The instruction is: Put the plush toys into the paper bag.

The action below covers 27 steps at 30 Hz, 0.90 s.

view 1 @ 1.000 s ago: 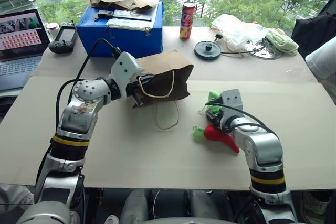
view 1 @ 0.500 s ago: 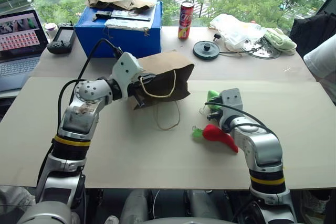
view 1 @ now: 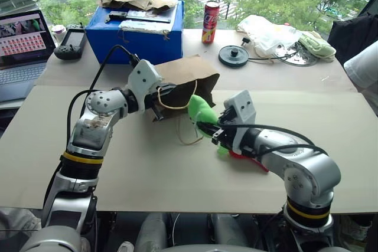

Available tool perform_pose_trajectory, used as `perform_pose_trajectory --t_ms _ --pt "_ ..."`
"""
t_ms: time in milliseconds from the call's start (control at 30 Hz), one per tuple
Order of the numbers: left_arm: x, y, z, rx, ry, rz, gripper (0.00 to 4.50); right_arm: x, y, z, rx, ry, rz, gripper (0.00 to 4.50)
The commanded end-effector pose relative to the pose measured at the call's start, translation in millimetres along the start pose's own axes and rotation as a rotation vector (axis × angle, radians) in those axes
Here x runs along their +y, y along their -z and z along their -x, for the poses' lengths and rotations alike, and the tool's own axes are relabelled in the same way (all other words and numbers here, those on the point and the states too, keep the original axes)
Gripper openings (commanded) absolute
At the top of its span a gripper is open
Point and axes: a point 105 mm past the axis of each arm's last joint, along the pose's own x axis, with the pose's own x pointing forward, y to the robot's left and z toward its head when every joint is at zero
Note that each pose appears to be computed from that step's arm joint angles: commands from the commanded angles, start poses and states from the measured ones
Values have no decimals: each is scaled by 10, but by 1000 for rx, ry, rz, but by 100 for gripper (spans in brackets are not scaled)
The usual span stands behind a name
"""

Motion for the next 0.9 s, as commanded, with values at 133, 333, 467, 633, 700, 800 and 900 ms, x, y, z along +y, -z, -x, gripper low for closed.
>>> perform_pose_trajectory --t_ms 133,333,467,633,700,800,900 --pt "-11 -231 23 -89 8 -10 0 -209 -25 -176 -5 102 -77 107" --pt "16 -268 30 -99 0 -5 0 -349 2 -233 -10 150 -159 107" --pt "23 -255 35 -94 -4 -7 0 -377 1 -234 -24 156 -190 107" --pt "24 -259 39 -91 -1 -11 0 -401 73 -235 -20 161 -227 107" --pt "0 -298 29 -102 11 -10 0 -359 29 -257 -27 144 -217 107" --pt "-101 -253 0 -89 49 -36 0 -334 -70 -357 -37 127 -237 107" --pt "-220 -217 -30 -84 96 -47 0 -366 -205 -468 -63 132 -295 107"
